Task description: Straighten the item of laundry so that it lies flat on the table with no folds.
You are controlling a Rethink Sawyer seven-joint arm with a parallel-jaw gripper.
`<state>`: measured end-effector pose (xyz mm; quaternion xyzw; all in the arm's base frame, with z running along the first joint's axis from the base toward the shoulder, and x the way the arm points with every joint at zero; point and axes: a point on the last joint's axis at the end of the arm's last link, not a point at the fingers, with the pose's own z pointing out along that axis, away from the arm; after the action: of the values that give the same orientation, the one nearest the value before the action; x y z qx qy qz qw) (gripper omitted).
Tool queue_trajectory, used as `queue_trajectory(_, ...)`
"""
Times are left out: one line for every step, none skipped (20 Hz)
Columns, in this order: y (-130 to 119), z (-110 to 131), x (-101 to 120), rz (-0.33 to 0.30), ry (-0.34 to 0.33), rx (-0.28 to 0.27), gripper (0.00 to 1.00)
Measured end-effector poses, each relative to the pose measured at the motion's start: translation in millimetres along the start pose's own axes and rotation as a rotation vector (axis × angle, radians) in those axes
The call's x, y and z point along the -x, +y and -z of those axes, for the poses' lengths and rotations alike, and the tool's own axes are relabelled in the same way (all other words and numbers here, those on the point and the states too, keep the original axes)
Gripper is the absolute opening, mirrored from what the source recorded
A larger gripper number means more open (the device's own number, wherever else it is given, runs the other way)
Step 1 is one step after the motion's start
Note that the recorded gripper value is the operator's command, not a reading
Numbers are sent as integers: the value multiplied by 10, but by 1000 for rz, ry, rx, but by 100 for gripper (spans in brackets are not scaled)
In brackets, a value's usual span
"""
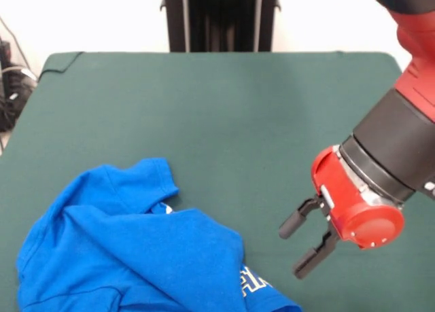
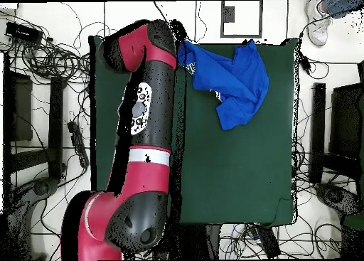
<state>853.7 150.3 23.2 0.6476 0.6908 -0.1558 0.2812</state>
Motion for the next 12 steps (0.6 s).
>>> queue_trajectory(2, -30, -30, 3, 4, 11, 100)
queue_trajectory(3, -59, -61, 7, 8, 22, 100)
queue_trajectory(8, -87, -85, 10, 11, 35, 100)
queue_trajectory(13, -115, -109, 12, 15, 48, 100)
queue_trajectory(16, -142, -133, 15, 18, 59, 100)
queue_trajectory(16, -167, -152, 17, 21, 67, 100)
queue_trajectory(12, -223, -197, 22, 27, 85, 100)
queue_trajectory(7, -272, -234, 26, 31, 98, 100)
queue_trajectory(2, -297, -251, 28, 33, 103, 100)
queue_trajectory(-5, -334, -276, 31, 36, 111, 100)
queue_trajectory(-14, -367, -295, 33, 38, 115, 100)
queue_trajectory(-24, -400, -314, 36, 41, 120, 100)
